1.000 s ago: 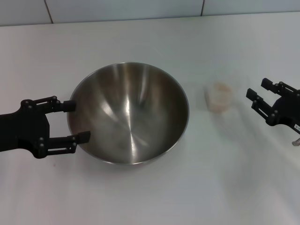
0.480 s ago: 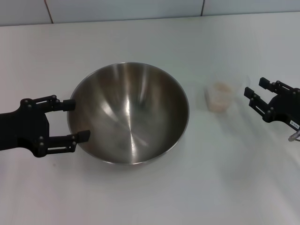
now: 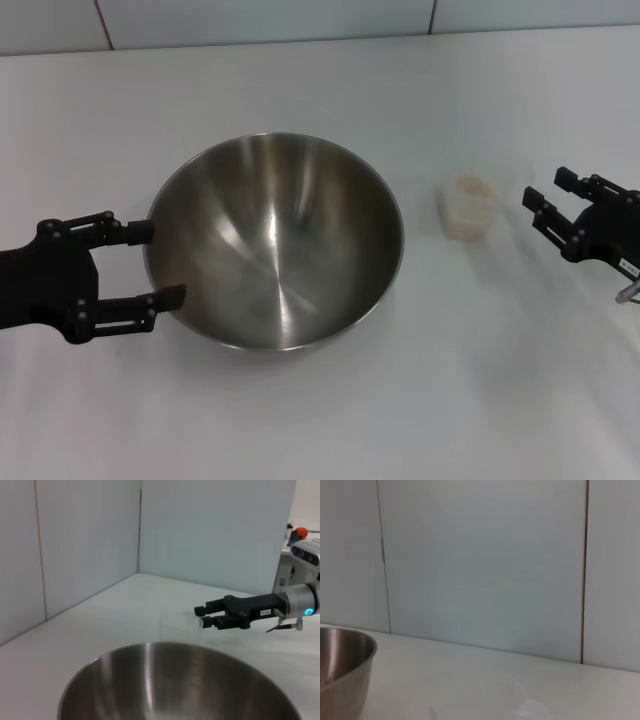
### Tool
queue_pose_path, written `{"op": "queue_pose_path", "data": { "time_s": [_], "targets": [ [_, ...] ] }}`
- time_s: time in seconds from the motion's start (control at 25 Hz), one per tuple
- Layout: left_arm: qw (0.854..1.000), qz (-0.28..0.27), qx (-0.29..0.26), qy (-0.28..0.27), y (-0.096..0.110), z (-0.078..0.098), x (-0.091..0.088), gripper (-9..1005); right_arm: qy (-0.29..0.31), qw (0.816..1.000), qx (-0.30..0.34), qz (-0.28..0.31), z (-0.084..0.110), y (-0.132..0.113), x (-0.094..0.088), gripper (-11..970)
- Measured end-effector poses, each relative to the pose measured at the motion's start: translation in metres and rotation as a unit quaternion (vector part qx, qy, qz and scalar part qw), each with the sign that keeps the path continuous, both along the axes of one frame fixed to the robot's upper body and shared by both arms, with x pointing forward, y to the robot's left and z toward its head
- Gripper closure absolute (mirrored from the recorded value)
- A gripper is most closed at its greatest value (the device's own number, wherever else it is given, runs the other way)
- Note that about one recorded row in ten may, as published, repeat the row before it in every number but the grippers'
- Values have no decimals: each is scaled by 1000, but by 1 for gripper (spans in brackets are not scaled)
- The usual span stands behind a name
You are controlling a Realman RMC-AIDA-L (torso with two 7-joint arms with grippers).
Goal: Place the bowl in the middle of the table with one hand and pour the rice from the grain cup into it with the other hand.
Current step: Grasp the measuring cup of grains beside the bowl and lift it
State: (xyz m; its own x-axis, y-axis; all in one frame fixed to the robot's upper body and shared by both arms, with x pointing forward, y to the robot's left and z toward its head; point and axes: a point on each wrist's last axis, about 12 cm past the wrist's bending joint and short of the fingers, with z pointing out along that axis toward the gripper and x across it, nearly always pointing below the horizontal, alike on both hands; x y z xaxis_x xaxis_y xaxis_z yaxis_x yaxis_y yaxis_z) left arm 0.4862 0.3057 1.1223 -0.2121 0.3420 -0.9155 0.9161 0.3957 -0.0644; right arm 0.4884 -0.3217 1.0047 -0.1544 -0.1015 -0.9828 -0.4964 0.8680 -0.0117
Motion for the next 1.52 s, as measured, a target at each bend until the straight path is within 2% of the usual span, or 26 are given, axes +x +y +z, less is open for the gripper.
{"op": "queue_pose_path", "data": {
  "time_s": [0.36,1.52],
  "targets": [
    [1000,26,-8,9,12,-7,-9,185,-2,1000,2,-6,1,-1,1,474],
    [1000,12,-11,13,11,-6,-13,185,3,1000,-10,-4,3,10,22,478]
  ]
}}
